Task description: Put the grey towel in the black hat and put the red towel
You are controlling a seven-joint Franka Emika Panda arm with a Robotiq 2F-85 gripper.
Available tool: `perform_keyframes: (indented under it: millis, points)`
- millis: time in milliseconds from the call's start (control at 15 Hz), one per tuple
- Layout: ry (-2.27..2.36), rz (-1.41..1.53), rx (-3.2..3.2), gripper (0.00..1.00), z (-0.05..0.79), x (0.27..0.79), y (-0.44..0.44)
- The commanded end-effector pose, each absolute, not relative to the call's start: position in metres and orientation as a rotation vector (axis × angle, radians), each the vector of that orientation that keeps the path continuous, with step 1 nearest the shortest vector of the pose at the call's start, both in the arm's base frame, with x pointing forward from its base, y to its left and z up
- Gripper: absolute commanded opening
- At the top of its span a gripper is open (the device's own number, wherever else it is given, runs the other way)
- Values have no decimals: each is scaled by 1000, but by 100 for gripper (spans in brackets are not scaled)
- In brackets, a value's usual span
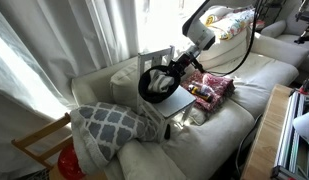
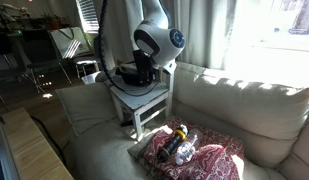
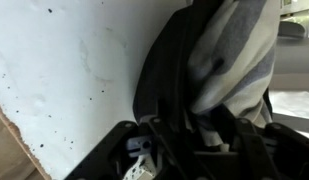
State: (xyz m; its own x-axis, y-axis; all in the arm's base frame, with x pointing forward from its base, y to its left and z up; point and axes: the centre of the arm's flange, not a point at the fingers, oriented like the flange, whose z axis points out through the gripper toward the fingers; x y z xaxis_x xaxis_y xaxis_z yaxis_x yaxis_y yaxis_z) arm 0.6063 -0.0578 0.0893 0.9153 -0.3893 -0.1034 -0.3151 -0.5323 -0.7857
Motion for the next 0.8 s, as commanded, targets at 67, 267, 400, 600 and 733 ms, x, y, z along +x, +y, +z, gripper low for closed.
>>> perform_keyframes:
  millis: [67, 267, 400, 600, 733]
  points:
    - [489, -86, -1994, 12, 71, 606, -75]
    - [505, -65, -1898, 0, 64, 603, -91]
    - [511, -53, -1816, 0, 62, 601, -99]
    - [505, -47, -1691, 1, 67, 596, -117]
    - [499, -47, -1626, 1, 73, 592, -133]
